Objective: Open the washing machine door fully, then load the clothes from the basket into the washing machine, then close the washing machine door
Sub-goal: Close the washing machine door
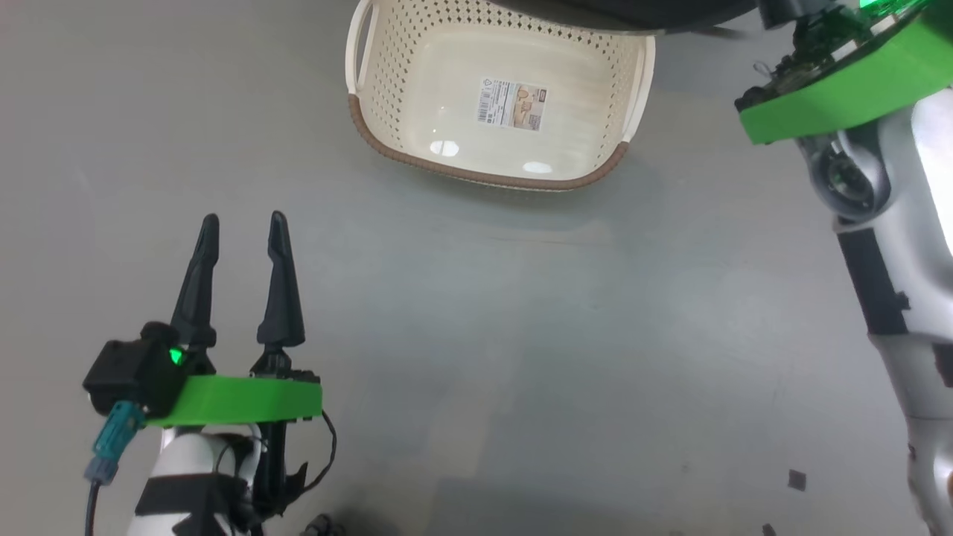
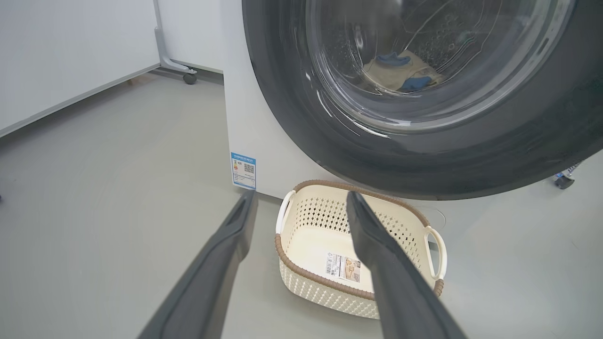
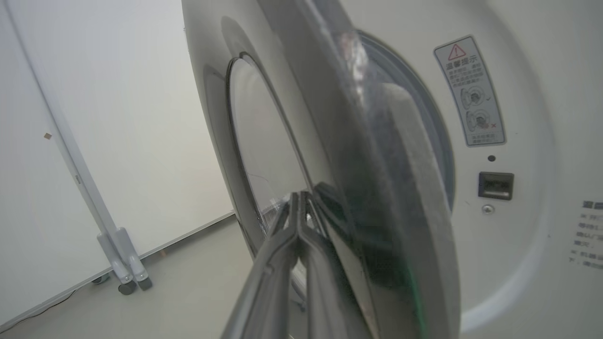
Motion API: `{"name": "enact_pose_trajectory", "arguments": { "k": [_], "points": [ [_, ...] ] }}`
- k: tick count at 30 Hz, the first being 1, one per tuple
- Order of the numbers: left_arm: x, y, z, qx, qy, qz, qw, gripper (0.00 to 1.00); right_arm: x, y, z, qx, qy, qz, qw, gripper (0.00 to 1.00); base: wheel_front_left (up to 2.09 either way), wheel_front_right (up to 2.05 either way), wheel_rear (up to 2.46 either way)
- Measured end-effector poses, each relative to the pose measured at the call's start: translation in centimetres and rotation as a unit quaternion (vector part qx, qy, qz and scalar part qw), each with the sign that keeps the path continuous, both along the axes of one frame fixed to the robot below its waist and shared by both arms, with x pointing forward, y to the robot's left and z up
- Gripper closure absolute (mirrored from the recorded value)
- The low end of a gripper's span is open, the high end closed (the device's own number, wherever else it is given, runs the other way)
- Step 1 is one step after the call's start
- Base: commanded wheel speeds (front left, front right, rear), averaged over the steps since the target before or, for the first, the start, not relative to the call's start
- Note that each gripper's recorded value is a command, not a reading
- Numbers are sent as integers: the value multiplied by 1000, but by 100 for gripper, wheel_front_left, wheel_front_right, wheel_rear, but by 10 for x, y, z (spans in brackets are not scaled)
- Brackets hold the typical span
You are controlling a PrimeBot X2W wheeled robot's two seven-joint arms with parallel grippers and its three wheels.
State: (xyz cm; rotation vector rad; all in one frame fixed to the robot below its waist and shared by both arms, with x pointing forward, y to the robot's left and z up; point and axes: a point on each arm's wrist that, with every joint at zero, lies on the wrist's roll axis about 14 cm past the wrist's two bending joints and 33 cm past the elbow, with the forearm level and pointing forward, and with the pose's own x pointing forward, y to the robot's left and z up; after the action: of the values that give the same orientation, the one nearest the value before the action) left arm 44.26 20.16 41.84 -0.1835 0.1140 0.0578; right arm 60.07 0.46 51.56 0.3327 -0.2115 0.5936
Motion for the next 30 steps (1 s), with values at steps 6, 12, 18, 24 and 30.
{"name": "enact_pose_trajectory", "arguments": {
  "k": [6, 12, 18, 24, 30],
  "points": [
    [7, -1, -5, -3, 3, 0, 1000, 0, 25, -3, -2, 1, -2, -15, 1000, 100, 0, 0, 0],
    [11, -6, -12, -8, 10, -7, 1000, 0, 50, -11, -4, -2, -4, -32, 999, 100, 0, 0, 0],
    [13, -7, -20, -7, 18, -11, 1000, 0, 70, -18, -7, -1, -2, -49, 999, 100, 0, 0, 0],
    [20, -10, -21, -11, 15, -16, 1000, 0, 86, -20, -8, -6, -4, -57, 998, 100, 0, 0, 0],
    [21, -10, -24, -12, 18, -16, 1000, 0, 95, -22, -17, -16, 6, -63, 998, 100, 0, 0, 0]
  ]
}}
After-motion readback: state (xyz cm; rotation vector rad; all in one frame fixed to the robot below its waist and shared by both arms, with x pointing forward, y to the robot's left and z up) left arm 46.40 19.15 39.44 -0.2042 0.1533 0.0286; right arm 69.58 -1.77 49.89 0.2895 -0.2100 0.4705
